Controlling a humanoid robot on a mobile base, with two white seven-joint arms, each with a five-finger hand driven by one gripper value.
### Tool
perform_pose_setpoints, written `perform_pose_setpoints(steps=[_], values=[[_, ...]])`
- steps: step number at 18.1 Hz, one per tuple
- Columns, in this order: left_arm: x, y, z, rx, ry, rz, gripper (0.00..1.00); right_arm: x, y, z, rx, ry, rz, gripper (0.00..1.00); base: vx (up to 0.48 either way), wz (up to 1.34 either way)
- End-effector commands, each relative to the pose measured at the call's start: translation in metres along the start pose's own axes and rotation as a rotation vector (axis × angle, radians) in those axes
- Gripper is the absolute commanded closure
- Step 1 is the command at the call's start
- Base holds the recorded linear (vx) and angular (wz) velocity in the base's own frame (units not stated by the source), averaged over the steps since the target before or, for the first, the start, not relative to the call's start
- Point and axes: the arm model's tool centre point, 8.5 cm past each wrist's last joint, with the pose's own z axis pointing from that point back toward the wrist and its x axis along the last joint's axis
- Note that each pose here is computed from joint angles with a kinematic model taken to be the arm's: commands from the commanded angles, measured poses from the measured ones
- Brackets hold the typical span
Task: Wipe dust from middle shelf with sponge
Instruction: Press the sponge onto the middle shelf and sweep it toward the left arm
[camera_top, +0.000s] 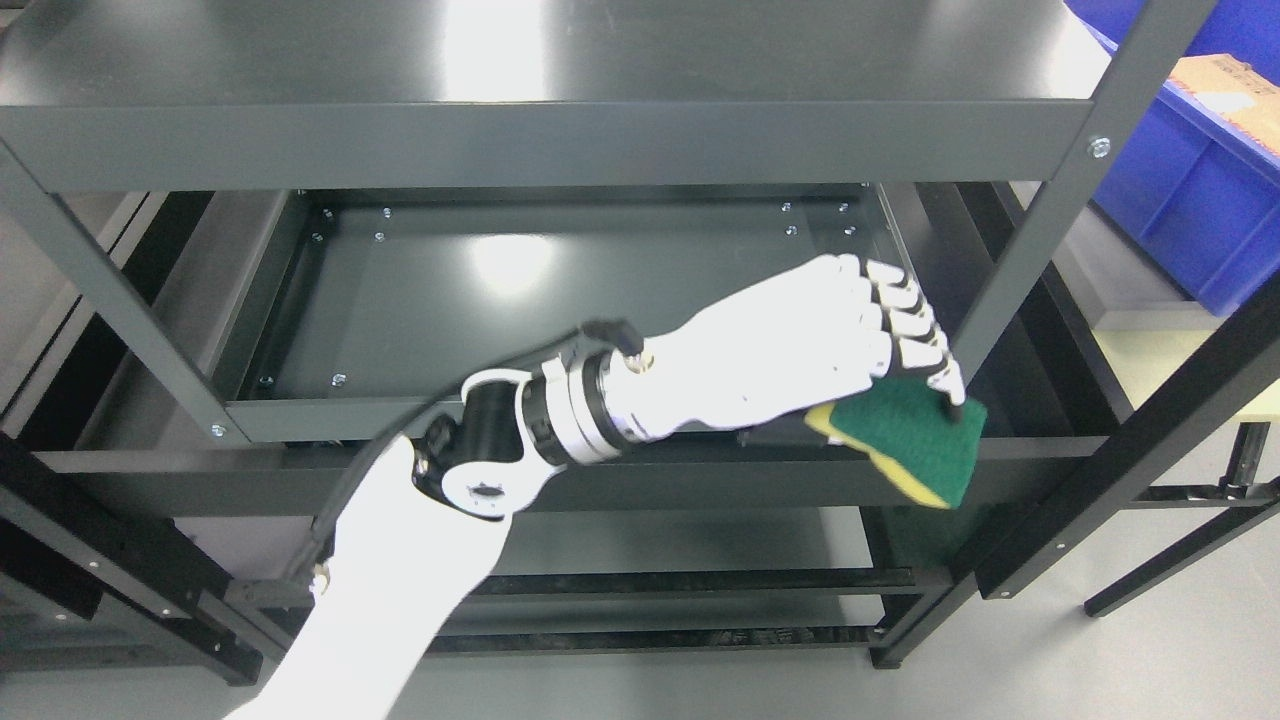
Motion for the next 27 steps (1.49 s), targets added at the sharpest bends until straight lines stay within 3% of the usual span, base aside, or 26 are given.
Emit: perform_pose_setpoints(steps=[1,6,9,14,17,20,27], values=[[-0.007,0.111,-0.027,0.020,-0.064,-0.331,1.00,0.009,-0.010,0.000,-0.015,-0.022,-0.002,0.00,0.016,-0.04],[-0.012,0.107,-0.023,-0.040,-0.031,-0.347,1.00,0.009,-0.010,0.000,-0.015,-0.022,-0.002,0.00,0.009,-0.05],[-0.017,0.129,-0.004,0.002,0.025,-0.386,1.00,0.009,-0.010,0.000,-0.015,-0.022,-0.002,0.00,-0.002,0.02],[-0.020,0.125,0.037,-0.042,0.107,-0.340,1.00,0.009,-0.010,0.000,-0.015,-0.022,-0.002,0.00,-0.005,0.05],[-0.025,0.129,0.076,-0.097,0.168,-0.323,1.00,0.009,-0.010,0.000,-0.015,-0.022,-0.002,0.00,-0.002,0.02],[-0.027,0.166,0.121,-0.102,0.247,-0.375,1.00,0.009,-0.010,0.000,-0.015,-0.022,-0.002,0.00,0.000,0.00],[-0.005,0.204,0.221,-0.155,0.394,-0.337,1.00,0.009,-0.010,0.000,-0.015,-0.022,-0.002,0.00,0.001,0.00]])
